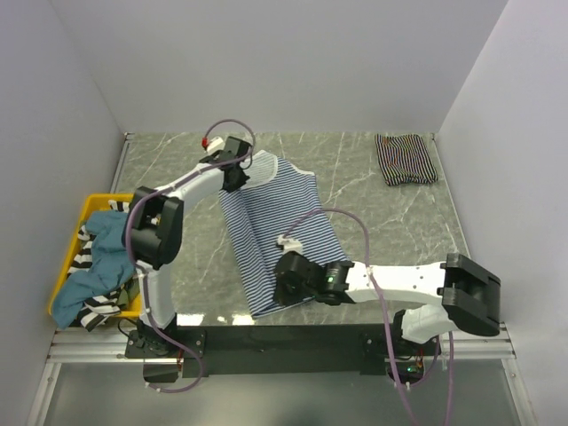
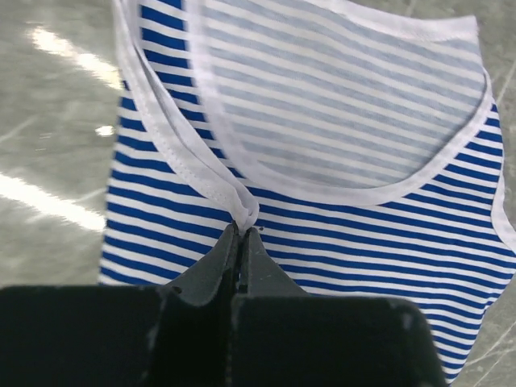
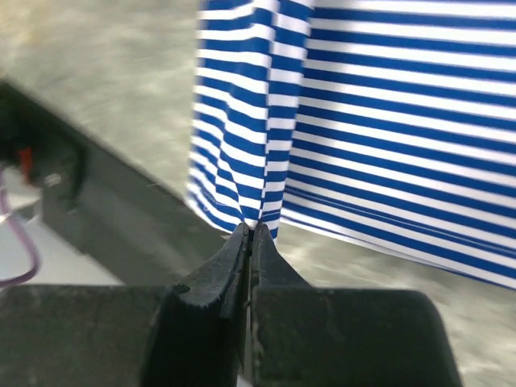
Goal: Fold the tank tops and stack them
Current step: Fold the tank top
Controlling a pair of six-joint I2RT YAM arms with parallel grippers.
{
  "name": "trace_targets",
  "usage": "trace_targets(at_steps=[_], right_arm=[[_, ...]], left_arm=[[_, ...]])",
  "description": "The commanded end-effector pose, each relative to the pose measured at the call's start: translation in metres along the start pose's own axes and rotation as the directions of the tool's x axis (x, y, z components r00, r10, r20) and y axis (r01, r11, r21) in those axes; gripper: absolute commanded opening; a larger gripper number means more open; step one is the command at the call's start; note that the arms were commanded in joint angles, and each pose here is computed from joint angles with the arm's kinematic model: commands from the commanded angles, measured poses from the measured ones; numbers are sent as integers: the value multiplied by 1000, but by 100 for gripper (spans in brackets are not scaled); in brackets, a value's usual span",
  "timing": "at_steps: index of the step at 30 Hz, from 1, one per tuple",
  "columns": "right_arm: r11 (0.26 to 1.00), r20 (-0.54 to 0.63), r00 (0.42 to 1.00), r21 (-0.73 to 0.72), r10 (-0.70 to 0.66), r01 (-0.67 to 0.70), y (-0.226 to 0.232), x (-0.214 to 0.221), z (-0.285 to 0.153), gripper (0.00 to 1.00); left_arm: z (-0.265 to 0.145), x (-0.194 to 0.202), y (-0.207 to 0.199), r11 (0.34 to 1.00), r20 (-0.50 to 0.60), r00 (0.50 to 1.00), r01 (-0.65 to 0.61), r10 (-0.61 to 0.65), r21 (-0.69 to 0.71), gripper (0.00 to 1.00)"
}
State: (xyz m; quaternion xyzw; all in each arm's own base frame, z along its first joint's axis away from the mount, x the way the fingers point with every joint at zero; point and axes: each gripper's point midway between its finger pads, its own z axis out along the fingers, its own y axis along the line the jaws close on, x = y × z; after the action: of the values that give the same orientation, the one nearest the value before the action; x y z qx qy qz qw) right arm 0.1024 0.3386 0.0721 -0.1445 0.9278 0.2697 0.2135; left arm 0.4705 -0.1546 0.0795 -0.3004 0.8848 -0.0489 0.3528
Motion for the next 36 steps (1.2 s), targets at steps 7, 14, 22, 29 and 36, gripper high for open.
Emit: trace_targets(at_steps=[7, 14, 22, 29, 36], right_arm=[[985, 66, 991, 118, 120, -127, -59, -1, -2, 0], [972, 87, 987, 184, 132, -146, -74, -1, 0, 0], [959, 134, 982, 230, 137, -165, -81, -10, -11, 34], [957, 279, 954, 229, 109, -177, -76, -52, -48, 48], [983, 138, 990, 182, -40, 14, -23, -41, -7, 45]], left_arm=[[6, 11, -53, 998, 16, 999, -43, 43, 41, 1], [13, 20, -61, 996, -9, 998, -59, 60, 62, 1], [0, 21, -82, 977, -25, 997, -63, 69, 205, 45], [-53, 3, -61, 971, -17, 1000, 27, -23, 239, 43], [-22, -2, 15, 970, -79, 981, 190, -180, 149, 27]])
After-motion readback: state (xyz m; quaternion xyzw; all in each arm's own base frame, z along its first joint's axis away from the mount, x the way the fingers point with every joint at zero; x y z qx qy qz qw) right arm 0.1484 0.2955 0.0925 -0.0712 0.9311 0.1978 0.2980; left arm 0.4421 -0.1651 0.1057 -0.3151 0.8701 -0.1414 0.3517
